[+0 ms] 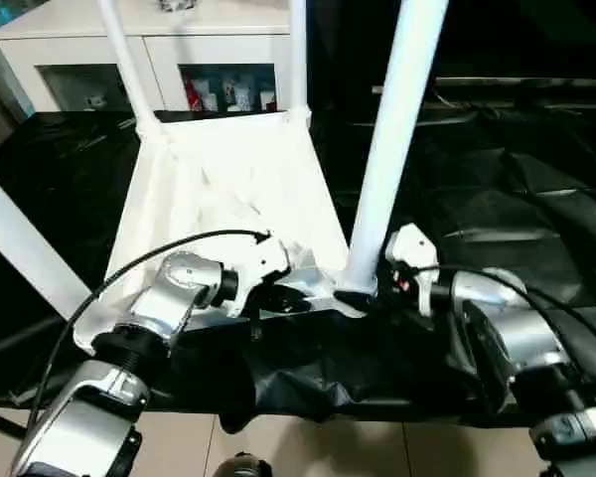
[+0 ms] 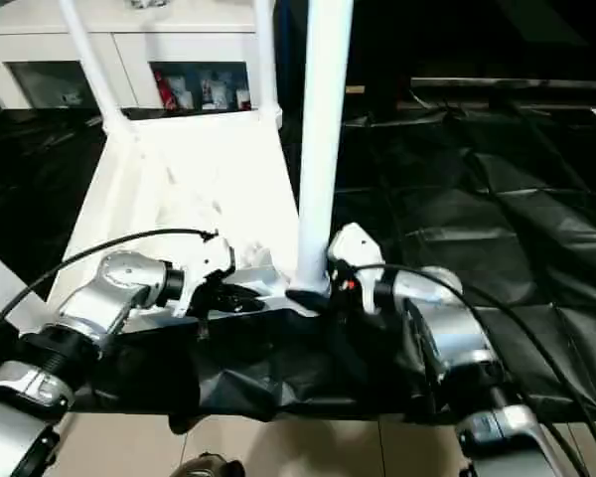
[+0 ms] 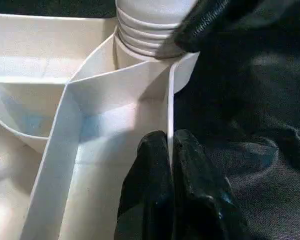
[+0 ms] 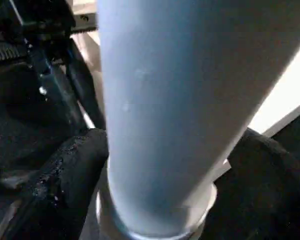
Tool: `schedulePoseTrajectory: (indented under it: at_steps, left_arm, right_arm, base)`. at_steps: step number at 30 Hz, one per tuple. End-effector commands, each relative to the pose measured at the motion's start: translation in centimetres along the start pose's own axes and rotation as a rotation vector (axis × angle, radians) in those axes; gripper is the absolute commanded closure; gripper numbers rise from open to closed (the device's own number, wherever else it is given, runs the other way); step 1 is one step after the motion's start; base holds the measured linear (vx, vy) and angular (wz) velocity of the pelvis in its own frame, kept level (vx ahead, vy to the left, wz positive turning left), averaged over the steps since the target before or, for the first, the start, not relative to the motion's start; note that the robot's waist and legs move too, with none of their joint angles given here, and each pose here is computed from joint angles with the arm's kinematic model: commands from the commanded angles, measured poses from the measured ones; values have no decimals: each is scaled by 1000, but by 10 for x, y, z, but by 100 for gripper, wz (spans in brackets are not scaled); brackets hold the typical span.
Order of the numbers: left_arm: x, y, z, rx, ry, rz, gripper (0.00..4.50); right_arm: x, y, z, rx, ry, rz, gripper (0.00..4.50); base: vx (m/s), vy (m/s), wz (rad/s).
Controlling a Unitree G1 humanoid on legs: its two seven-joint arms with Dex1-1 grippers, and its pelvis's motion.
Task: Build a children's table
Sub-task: Rotate leg to tighten
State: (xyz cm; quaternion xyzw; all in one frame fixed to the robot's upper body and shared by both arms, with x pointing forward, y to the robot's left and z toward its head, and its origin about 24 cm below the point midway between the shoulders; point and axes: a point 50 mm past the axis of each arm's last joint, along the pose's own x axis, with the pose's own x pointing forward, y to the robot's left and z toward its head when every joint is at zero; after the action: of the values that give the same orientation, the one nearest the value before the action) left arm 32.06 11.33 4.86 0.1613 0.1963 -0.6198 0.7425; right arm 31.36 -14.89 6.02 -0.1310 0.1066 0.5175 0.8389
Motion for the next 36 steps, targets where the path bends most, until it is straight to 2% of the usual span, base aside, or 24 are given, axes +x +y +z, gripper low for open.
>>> schedulePoseTrajectory:
  at_steps: [1, 5, 14, 18, 19, 20, 25, 28, 30, 31, 33, 36]
  left_arm:
    - [11, -8, 5, 16, -53, -49, 450]
    - [10, -7, 4, 16, -47, -43, 450]
    - [9, -1, 2, -13, -36, 25, 450]
    - [17, 9, 4, -61, -48, 150, 450]
    - [20, 11, 5, -69, -49, 177, 450]
    - [29, 18, 11, -91, -60, 270, 450]
    - [50, 21, 25, -115, -78, 362, 450]
    - [65, 16, 32, -100, -76, 355, 450]
    - [70, 14, 33, -104, -80, 348, 450]
    - [71, 14, 34, -105, -83, 346, 450]
    - [71, 13, 34, -97, -90, 331, 450]
    - [68, 12, 31, -82, -93, 283, 450]
  right_arm:
    - [2, -2, 2, -14, 0, -1, 67]
    - [3, -2, 0, -14, -1, 6, 111]
    - [9, 1, -8, 19, -5, -9, 170]
    - [14, -2, -19, 115, -22, -167, 175]
    - [16, -3, -21, 158, -39, -217, 175]
    - [24, -3, -28, 268, -65, -361, 175]
    - [40, -1, -37, 339, -9, -579, 177]
    - [64, 10, -28, 317, -8, -549, 177]
    - [71, 15, -21, 297, -31, -514, 177]
    - [73, 16, -18, 284, -55, -489, 121]
    - [72, 15, -9, 282, -129, -446, 104]
    - [65, 12, -5, 246, -158, -389, 72]
  base:
    - [0, 0, 0]
    - [0, 0, 0]
    - [0, 0, 0]
    - [0, 0, 0]
    - [0, 0, 0]
    - [0, 0, 0]
    - [0, 0, 0]
    - [0, 0, 0]
    - [0, 0, 0]
    - [0, 0, 0]
    - [0, 0, 0]
    - [0, 0, 0]
